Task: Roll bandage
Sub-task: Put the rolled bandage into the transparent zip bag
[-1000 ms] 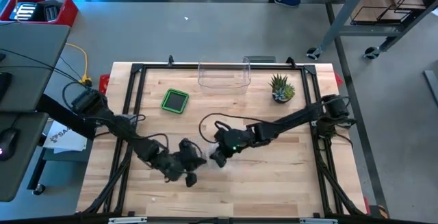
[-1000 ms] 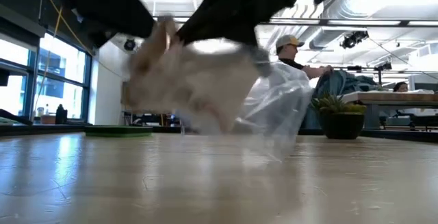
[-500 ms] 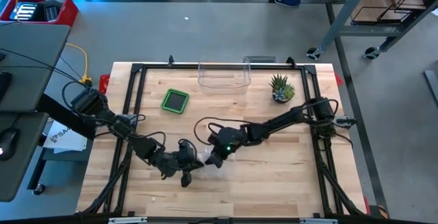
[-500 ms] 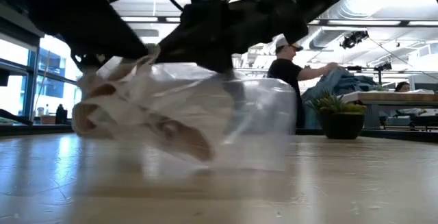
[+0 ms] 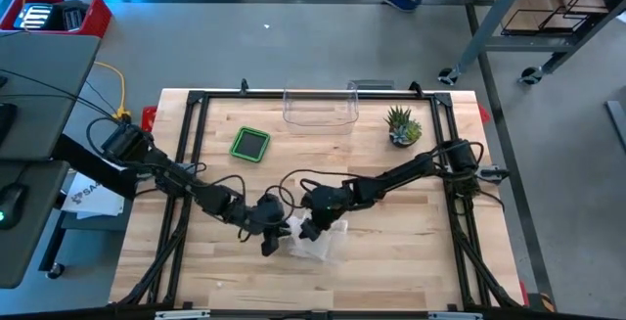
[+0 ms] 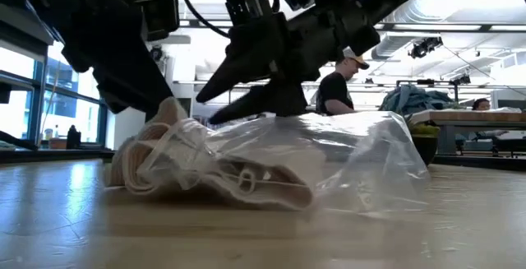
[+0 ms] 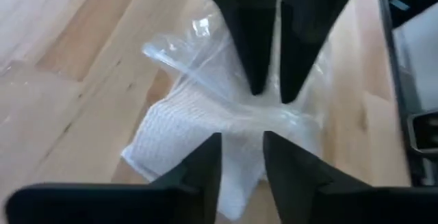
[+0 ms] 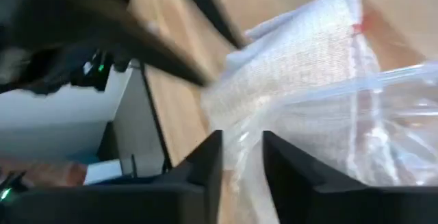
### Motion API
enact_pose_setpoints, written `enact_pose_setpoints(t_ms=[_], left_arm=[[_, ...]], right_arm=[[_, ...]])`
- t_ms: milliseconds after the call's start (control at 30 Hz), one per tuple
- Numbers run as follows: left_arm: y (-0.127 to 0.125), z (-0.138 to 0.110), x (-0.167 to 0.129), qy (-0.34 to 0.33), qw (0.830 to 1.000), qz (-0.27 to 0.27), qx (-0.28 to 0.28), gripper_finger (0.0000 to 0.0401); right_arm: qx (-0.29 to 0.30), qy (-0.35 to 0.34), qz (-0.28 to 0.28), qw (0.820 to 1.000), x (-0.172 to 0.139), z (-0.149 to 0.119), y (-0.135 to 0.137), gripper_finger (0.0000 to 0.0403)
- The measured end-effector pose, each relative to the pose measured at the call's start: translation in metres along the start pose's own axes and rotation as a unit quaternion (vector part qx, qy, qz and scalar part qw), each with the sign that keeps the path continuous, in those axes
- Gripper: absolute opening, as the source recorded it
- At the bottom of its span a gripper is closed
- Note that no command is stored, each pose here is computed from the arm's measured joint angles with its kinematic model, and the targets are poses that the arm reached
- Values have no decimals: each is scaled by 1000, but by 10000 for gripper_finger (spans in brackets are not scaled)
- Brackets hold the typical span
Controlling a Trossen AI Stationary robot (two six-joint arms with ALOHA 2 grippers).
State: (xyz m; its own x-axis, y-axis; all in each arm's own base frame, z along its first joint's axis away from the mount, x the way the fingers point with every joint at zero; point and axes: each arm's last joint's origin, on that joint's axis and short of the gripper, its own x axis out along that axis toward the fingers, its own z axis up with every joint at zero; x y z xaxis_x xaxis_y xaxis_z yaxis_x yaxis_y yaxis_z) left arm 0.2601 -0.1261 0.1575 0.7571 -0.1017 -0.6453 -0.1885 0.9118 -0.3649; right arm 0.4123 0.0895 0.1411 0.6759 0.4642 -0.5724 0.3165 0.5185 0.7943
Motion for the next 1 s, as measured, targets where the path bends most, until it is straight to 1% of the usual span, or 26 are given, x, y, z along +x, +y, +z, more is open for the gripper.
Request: enact_pose_setpoints(t_ms=[133,200,300,367,533,600,667,733,833,900,1000], left_arm=[[-1,10,-11,-7,1000,-23,-9,145],[0,12,-17,-7,1000,-24,-9,164],[2,12,-28,11,1000,-11,-2,189],[3,11,-37,18,1000,-3,3,201],[6,5,-49,19,998,50,21,215],[4,2,-49,17,998,53,15,216],[0,-1,-48,18,999,47,11,216],[-3,-5,-49,23,999,42,19,214],[-4,-9,-50,33,998,47,25,214],[-4,-9,-52,28,998,54,22,214],[-3,-5,-53,20,998,50,21,214]], right_arm=[[18,-10,-19,1000,0,0,-3,142],[29,-12,-19,999,0,0,-2,169],[29,4,-14,999,-1,-1,-2,192],[34,12,-12,999,-3,0,-2,196],[69,32,-5,997,-5,4,-4,197],[84,40,7,996,-7,7,-4,197],[88,56,18,994,-8,10,0,197],[76,60,31,995,-12,16,6,197],[56,51,29,997,-25,29,16,197],[43,40,16,998,-34,37,22,197],[31,39,-7,999,-55,44,31,197]])
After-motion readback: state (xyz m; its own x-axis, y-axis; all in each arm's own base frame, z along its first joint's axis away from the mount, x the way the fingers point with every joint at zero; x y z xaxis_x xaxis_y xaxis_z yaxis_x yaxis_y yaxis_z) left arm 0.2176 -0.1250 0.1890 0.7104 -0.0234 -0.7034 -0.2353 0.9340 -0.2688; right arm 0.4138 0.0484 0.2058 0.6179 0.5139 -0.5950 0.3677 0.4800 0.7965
